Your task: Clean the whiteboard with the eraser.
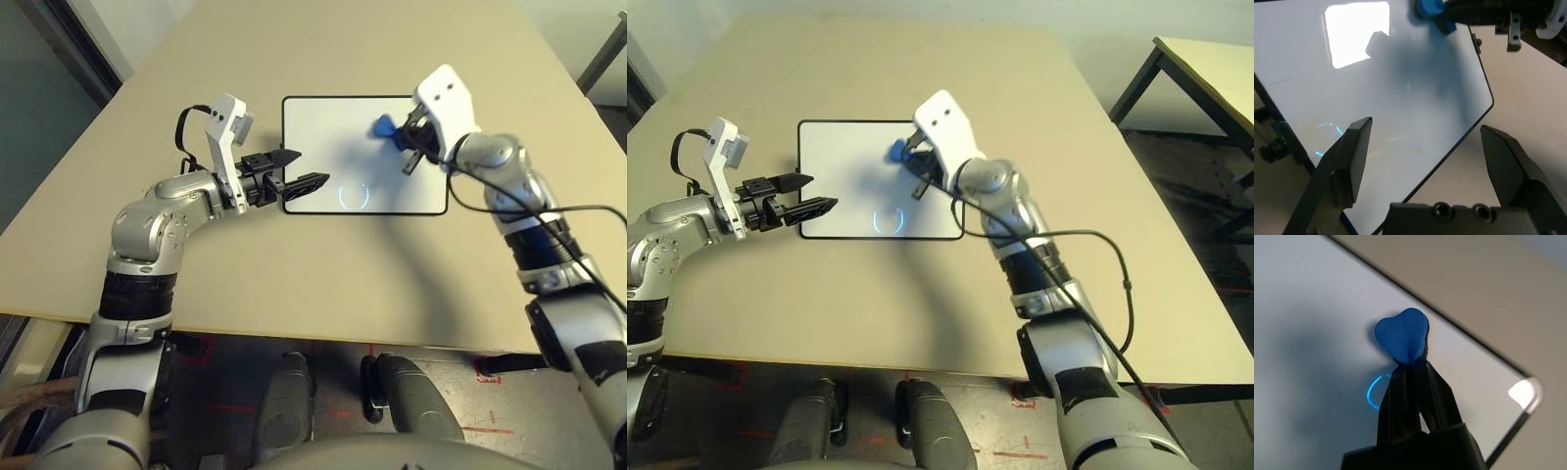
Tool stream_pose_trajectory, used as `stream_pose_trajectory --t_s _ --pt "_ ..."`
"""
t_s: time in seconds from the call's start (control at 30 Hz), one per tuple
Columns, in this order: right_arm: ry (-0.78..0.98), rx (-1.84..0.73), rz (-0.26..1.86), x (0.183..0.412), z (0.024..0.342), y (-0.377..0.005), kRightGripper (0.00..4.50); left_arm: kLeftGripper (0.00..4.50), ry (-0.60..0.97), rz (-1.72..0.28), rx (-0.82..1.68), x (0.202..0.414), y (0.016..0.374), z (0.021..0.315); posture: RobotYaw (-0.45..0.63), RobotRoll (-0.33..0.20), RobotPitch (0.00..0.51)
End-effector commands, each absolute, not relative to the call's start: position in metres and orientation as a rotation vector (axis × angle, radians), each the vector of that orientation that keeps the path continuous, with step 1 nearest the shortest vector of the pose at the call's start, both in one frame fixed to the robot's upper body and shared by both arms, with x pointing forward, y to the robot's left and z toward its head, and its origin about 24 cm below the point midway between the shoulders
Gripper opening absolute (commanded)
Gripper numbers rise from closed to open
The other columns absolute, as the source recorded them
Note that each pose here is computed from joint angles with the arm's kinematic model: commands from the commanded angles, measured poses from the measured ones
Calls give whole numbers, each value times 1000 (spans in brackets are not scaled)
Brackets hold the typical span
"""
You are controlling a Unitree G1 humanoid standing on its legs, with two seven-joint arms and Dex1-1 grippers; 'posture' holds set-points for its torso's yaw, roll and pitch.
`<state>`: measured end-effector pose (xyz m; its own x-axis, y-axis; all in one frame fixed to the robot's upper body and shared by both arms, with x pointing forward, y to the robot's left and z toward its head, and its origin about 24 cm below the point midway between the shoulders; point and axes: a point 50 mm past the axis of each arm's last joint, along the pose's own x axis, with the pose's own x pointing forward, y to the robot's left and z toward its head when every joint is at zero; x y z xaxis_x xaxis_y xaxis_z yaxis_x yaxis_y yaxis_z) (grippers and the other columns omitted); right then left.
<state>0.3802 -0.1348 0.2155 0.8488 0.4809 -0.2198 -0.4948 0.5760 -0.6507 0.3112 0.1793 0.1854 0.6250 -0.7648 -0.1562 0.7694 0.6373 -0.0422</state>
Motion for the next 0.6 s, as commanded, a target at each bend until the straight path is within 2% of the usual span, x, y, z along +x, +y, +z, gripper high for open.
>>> stream_pose_trajectory --t_s 0.03,0.4,0.6 --pt "62 -744 573 381 203 -135 1 4500 186 -890 32 311 179 182 -6 0 166" --pt "146 -725 767 343 152 -100 1 4500 185 -885 35 310 180 182 -1 0 162" --pt "171 -721 775 340 146 -102 1 4500 183 -883 36 311 181 182 -3 0 159"
